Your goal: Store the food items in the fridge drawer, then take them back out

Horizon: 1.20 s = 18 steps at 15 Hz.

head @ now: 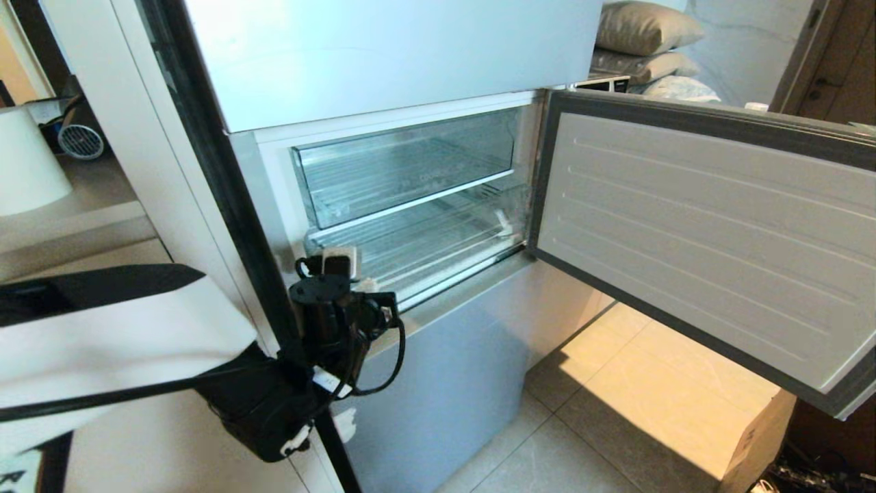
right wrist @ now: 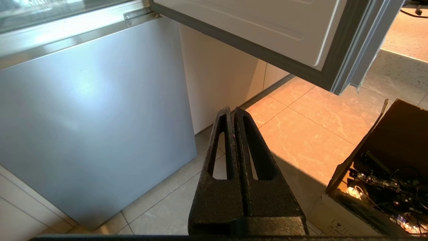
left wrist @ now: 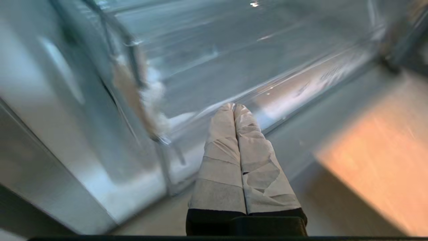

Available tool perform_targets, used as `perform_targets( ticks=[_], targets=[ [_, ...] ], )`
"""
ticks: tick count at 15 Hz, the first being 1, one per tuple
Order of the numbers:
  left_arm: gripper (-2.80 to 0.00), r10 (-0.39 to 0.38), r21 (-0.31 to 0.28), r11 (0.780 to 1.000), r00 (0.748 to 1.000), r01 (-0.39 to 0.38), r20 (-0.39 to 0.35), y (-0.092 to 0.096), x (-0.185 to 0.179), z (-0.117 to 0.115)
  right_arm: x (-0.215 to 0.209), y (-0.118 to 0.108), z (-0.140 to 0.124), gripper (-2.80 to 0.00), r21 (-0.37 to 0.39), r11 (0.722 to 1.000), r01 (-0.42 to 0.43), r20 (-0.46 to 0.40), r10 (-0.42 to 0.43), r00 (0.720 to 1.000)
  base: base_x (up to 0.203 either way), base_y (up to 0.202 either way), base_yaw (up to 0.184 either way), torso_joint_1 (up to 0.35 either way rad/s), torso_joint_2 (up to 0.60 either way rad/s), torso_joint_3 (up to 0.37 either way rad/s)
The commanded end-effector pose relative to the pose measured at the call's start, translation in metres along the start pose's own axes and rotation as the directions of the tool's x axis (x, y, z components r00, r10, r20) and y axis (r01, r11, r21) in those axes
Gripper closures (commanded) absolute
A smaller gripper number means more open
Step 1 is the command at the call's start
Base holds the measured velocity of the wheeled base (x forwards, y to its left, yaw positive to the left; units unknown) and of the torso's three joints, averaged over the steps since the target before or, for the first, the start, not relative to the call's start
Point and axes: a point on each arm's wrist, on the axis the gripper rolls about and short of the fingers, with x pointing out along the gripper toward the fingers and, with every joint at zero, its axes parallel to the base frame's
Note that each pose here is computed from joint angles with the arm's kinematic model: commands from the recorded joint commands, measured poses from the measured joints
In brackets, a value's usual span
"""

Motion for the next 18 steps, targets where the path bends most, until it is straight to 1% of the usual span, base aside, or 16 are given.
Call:
perform_targets(
  ticks=[1,3,4,5,7,9,10,12,14,15,16,17,18],
  targets=[
    [0.00,0.030,-0.010,1.000,0.999,-0.030,0.028,-0.002,0.014,-0.005,0.000,0.000,0.000,0.00,0.000,1.000,0.000,-0.002,0.000,1.000,0.000,0.000,0.000,0.000,0.00,0.000],
    [0.00,0.074,-0.010,0.997,0.996,-0.074,0.042,0.006,0.027,-0.007,0.000,0.000,0.000,0.00,0.000,1.000,0.000,-0.002,0.000,1.000,0.000,0.000,0.000,0.000,0.00,0.000],
    [0.00,0.085,-0.013,0.996,0.995,-0.085,0.049,0.006,0.026,-0.004,0.000,0.000,0.000,0.00,0.000,1.000,0.000,-0.002,0.000,1.000,0.000,0.000,0.000,0.000,0.00,0.000],
    [0.00,0.080,-0.020,0.997,0.995,-0.079,0.060,0.005,0.020,0.002,0.000,0.000,0.000,0.00,0.000,1.000,0.000,-0.002,0.000,1.000,0.000,0.000,0.000,0.000,0.00,0.000],
    [0.00,0.045,-0.059,0.998,0.992,-0.038,0.121,0.000,-0.002,0.032,0.000,0.000,0.000,0.00,0.000,1.000,0.000,-0.002,0.000,1.000,0.000,0.000,0.000,0.000,0.00,0.000],
    [0.00,-0.001,-0.099,0.995,0.978,0.022,0.207,-0.001,-0.036,0.075,0.000,0.000,0.000,0.00,0.000,1.000,0.000,-0.002,0.000,1.000,0.000,0.000,0.000,0.000,0.00,0.000],
    [0.00,-0.029,-0.109,0.992,0.970,0.057,0.242,0.001,-0.054,0.093,0.000,0.000,0.000,0.00,0.000,1.000,0.000,-0.002,0.000,1.000,0.000,0.000,0.000,0.000,0.00,0.000],
    [0.00,-0.073,-0.136,0.983,0.938,0.125,0.338,0.017,-0.093,0.133,0.000,0.000,0.000,0.00,0.000,1.000,0.000,-0.002,0.000,1.000,0.000,0.000,0.000,0.000,0.00,0.000],
    [0.00,-0.083,-0.149,0.976,0.904,0.159,0.420,0.042,-0.134,0.168,0.000,0.000,0.000,0.00,0.000,1.000,0.000,-0.002,0.000,1.000,0.000,0.000,0.000,0.000,0.00,0.000],
    [0.00,-0.083,-0.148,0.975,0.891,0.166,0.446,0.056,-0.154,0.182,0.000,0.000,0.000,0.00,0.000,1.000,0.000,-0.002,0.000,1.000,0.000,0.000,0.000,0.000,0.00,0.000],
    [0.00,-0.084,-0.147,0.975,0.882,0.170,0.463,0.072,-0.177,0.196,0.000,0.000,0.000,0.00,-0.001,1.000,0.000,-0.002,0.000,1.000,0.000,0.000,0.000,0.000,0.00,0.000],
    [0.00,-0.086,-0.141,0.975,0.880,0.170,0.468,0.089,-0.201,0.207,0.000,0.000,0.000,0.00,-0.001,1.000,0.000,-0.001,0.000,1.000,0.000,0.000,0.000,0.000,0.00,0.000],
    [0.00,-0.087,-0.130,0.978,0.884,0.164,0.459,0.107,-0.224,0.213,0.000,0.000,0.000,0.00,-0.001,1.000,0.000,-0.001,0.000,1.000,0.000,0.000,0.000,0.000,0.00,0.000]
  ],
)
